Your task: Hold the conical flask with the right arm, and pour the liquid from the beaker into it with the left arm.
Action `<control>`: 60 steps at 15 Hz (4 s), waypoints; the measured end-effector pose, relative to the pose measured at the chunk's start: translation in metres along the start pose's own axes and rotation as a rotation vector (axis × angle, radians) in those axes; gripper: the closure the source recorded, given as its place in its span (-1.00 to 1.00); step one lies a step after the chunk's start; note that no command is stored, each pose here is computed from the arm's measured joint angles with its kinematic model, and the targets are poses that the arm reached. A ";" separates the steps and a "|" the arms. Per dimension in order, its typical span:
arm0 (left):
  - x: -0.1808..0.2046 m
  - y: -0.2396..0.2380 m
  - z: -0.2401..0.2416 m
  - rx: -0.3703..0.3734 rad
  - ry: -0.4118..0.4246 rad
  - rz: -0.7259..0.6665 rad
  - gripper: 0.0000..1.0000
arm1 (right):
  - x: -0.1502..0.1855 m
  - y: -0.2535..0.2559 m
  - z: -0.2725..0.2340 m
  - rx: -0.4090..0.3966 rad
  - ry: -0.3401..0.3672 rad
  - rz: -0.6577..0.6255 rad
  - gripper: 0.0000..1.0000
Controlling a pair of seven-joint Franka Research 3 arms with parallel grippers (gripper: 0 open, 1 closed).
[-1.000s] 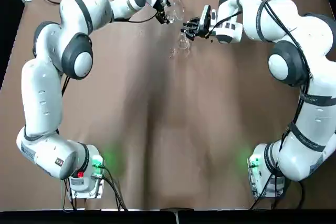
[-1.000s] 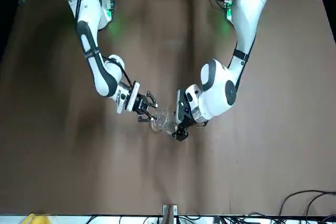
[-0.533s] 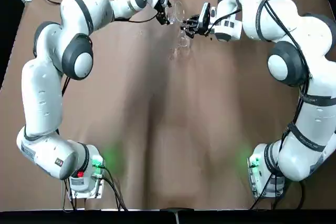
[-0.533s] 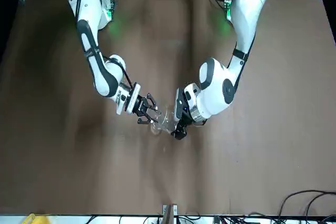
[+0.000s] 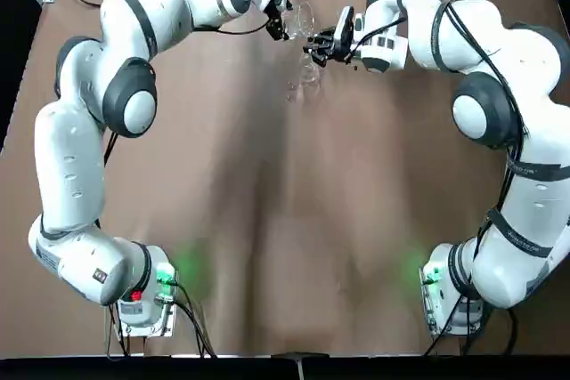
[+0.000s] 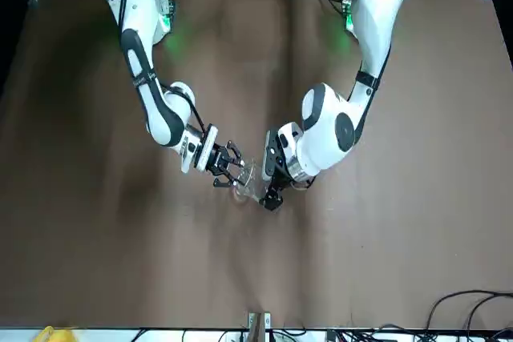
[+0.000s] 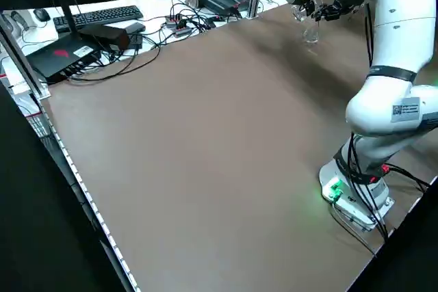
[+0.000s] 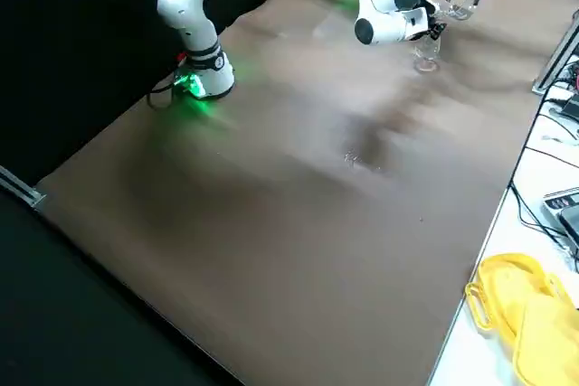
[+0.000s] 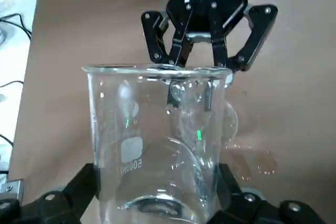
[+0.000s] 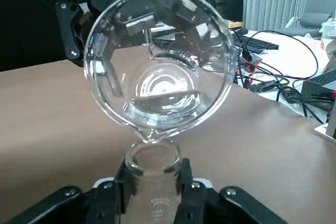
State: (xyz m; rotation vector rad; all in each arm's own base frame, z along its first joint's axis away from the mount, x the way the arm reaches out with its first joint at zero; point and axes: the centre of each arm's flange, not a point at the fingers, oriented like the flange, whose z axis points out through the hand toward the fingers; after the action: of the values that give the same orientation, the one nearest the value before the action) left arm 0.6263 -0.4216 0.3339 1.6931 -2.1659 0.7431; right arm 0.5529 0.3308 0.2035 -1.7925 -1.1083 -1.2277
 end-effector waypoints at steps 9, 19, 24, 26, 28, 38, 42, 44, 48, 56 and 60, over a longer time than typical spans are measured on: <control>0.004 0.001 0.000 -0.003 -0.081 0.034 -0.93 | -0.001 0.001 -0.001 -0.005 -0.004 0.003 0.22; 0.022 0.005 -0.003 0.010 -0.152 0.049 -0.93 | -0.002 0.001 -0.001 -0.006 -0.007 0.004 0.22; 0.025 0.008 -0.001 -0.004 -0.168 0.043 -0.93 | -0.002 0.001 -0.001 -0.007 -0.008 0.004 0.22; 0.028 0.009 0.000 -0.005 -0.168 0.048 -0.93 | -0.002 0.001 -0.001 -0.006 -0.008 0.004 0.22; 0.031 0.011 0.000 -0.005 -0.168 0.052 -0.93 | -0.002 0.001 -0.001 -0.006 -0.008 0.004 0.22; 0.048 0.013 -0.009 0.016 -0.240 0.088 -0.93 | -0.002 0.001 -0.001 -0.007 -0.009 0.004 0.22; 0.052 0.014 -0.010 0.020 -0.255 0.113 -0.93 | -0.002 0.001 -0.001 -0.008 -0.009 0.004 0.22; 0.054 0.014 -0.012 0.025 -0.264 0.127 -0.93 | -0.002 0.001 -0.001 -0.008 -0.009 0.004 0.22; 0.055 0.015 -0.012 0.020 -0.279 0.137 -0.93 | -0.002 0.001 -0.001 -0.008 -0.010 0.004 0.22; 0.060 0.018 -0.009 0.035 -0.329 0.133 -0.93 | -0.003 -0.001 0.001 -0.004 -0.011 0.004 0.22; 0.066 0.021 -0.007 0.039 -0.347 0.147 -0.93 | -0.003 -0.007 0.005 0.006 -0.013 0.001 0.22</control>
State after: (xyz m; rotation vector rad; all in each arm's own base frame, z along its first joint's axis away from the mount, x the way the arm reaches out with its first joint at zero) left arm 0.5878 -0.4672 0.3689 1.8094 -2.5467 0.5633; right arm 0.5478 0.3371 0.1997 -1.7990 -1.1166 -1.2127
